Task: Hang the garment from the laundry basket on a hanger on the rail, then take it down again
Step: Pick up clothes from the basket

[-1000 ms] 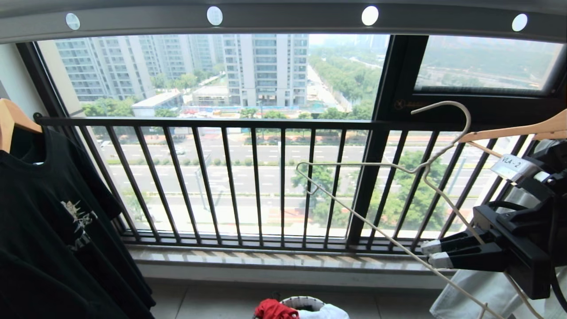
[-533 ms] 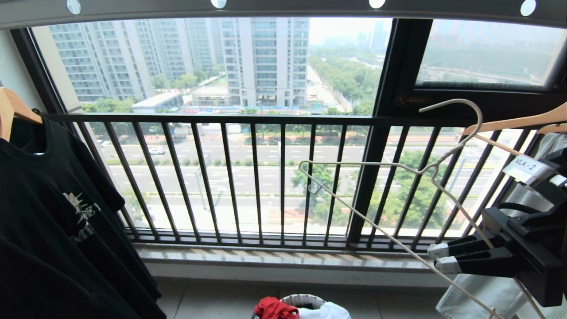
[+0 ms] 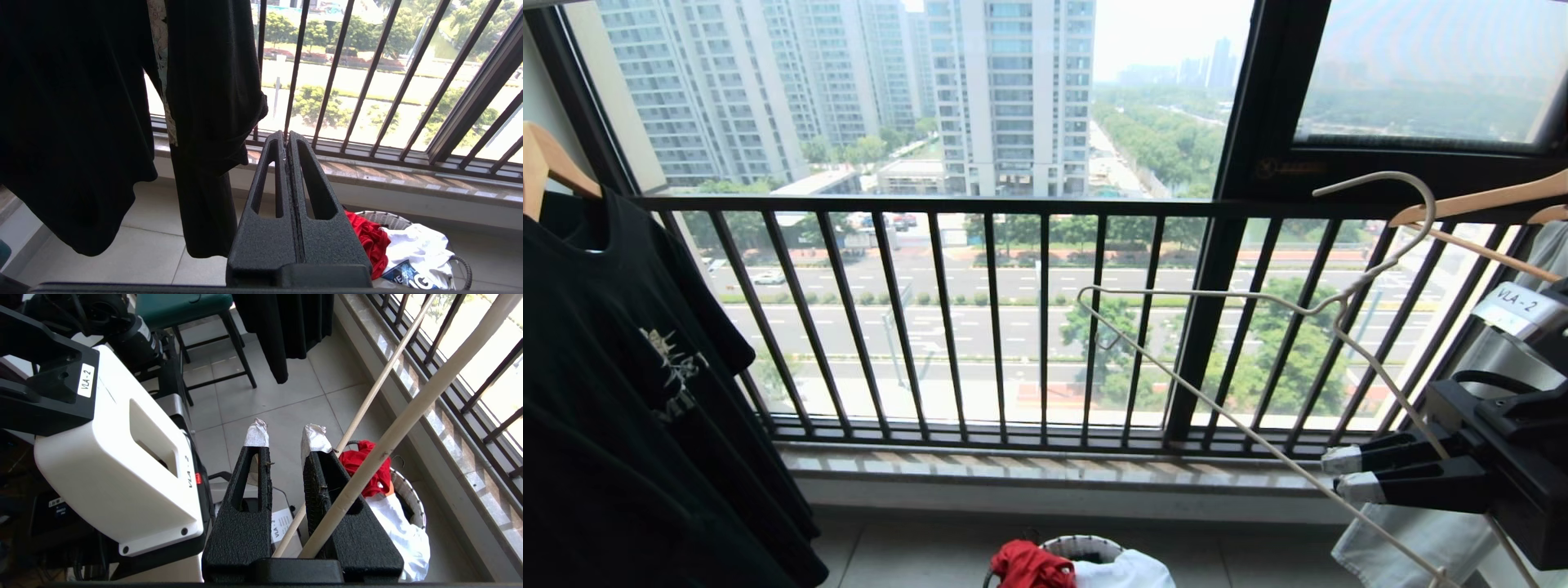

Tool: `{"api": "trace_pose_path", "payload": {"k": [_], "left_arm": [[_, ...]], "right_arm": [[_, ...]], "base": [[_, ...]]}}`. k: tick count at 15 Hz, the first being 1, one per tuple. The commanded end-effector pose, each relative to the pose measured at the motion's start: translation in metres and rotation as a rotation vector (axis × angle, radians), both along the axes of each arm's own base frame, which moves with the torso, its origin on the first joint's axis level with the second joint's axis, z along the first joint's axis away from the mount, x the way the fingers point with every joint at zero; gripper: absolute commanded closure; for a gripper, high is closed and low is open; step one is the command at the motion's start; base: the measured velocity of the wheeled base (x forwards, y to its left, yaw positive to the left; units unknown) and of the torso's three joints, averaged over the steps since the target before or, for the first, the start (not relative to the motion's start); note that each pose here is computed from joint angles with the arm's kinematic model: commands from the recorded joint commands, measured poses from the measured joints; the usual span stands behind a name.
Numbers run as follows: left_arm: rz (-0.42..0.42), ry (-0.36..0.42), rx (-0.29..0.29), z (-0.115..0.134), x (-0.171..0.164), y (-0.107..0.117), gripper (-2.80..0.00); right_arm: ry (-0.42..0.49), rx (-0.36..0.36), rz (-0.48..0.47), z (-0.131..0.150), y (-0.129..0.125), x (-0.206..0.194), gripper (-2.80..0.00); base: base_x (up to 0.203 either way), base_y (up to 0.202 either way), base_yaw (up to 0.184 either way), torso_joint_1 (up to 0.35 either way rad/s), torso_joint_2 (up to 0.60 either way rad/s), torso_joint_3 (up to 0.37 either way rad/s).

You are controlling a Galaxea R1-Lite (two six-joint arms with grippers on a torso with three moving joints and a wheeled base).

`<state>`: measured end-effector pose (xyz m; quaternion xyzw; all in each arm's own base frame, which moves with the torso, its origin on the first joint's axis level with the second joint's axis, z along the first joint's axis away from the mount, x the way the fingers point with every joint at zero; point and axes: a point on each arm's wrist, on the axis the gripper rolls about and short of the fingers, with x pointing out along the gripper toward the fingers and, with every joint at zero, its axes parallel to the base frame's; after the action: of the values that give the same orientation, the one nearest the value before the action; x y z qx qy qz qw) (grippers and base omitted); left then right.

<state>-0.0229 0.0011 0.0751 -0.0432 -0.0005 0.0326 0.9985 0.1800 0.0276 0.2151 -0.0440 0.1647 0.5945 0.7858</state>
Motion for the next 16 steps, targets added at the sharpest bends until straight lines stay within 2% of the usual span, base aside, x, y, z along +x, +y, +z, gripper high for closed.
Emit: {"api": "trace_pose_path", "payload": {"k": [1,12,16], "left_arm": [[0.001,0.001,-0.001,0.0000,0.0000,0.0000,0.00],[0.001,0.001,-0.001,0.0000,0.0000,0.0000,0.00],[0.001,0.000,-0.001,0.0000,0.0000,0.0000,0.00]], "right_arm": [[-0.007,0.003,0.005,0.0011,0.0001,-0.0017,0.00],[-0.006,0.003,0.007,-0.0002,0.0000,-0.0029,0.00],[-0.007,0.003,0.007,-0.0007,-0.0001,-0.0051,0.00]], "base": [[0.000,0.000,0.000,-0.139,0.32,0.168],[0.000,0.000,0.000,-0.153,0.34,0.183],[0.000,0.000,0.000,-0.226,0.52,0.288]]}}
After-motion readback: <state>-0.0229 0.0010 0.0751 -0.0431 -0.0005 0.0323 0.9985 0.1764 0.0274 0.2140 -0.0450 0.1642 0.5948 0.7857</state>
